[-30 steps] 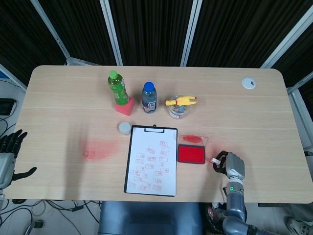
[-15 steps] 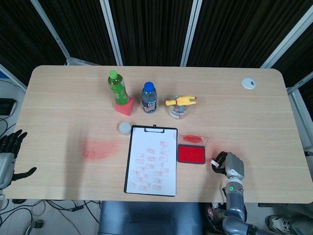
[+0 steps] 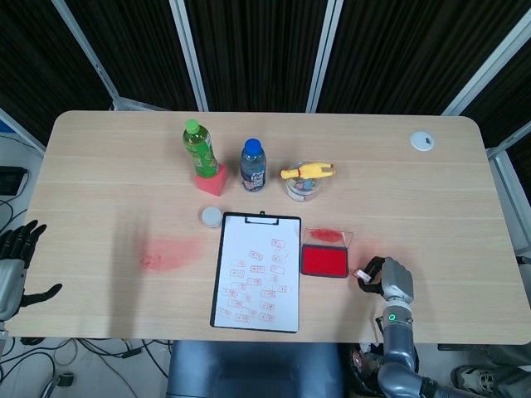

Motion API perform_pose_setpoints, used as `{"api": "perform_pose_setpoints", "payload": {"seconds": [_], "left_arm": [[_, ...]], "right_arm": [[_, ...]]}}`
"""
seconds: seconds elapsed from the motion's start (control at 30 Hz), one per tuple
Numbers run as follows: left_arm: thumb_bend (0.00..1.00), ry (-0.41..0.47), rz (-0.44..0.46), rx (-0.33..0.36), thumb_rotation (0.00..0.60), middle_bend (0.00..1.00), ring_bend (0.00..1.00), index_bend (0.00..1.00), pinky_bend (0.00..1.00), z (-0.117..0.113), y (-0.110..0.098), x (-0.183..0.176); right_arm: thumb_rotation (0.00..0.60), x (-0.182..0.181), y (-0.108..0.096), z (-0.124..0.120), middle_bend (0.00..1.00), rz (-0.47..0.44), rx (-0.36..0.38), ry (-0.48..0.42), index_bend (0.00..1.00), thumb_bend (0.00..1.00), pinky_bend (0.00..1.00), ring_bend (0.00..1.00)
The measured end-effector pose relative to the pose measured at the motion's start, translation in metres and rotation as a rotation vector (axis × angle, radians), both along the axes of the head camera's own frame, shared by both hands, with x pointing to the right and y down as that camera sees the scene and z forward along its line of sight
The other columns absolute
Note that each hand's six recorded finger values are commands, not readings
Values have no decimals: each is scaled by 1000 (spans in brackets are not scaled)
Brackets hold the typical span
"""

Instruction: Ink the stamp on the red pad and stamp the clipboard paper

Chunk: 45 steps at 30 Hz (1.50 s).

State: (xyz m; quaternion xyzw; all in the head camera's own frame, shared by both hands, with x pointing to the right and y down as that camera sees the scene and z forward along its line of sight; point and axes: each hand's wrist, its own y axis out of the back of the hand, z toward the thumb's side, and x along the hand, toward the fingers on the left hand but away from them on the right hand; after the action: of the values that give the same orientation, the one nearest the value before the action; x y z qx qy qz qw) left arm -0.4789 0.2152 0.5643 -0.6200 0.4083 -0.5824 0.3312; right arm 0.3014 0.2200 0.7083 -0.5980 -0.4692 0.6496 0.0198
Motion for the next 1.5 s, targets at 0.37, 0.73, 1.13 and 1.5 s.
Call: {"api": "perform_pose_setpoints", "payload": {"seconds": [0.37, 0.73, 1.13, 1.5], "left_arm": [[44, 0, 0, -2, 600, 0, 0, 0, 0, 0, 0, 0], [44, 0, 0, -2, 600, 0, 0, 0, 0, 0, 0, 0], [44, 1, 0, 0, 600, 0, 0, 0, 0, 0, 0, 0], [44, 2, -1, 0, 600, 0, 0, 0, 0, -1, 0, 0]], "right_arm": [[600, -1, -1, -1, 571, -8, -27, -3, 769, 329, 870, 841], [600, -2, -2, -2, 548, -16, -26, -4, 741, 325, 870, 842], [600, -3, 0, -1, 507, -38, -38, 0, 693, 314, 870, 840], [600, -4, 0, -1, 466, -51, -45, 1, 645, 305, 870, 838]]}}
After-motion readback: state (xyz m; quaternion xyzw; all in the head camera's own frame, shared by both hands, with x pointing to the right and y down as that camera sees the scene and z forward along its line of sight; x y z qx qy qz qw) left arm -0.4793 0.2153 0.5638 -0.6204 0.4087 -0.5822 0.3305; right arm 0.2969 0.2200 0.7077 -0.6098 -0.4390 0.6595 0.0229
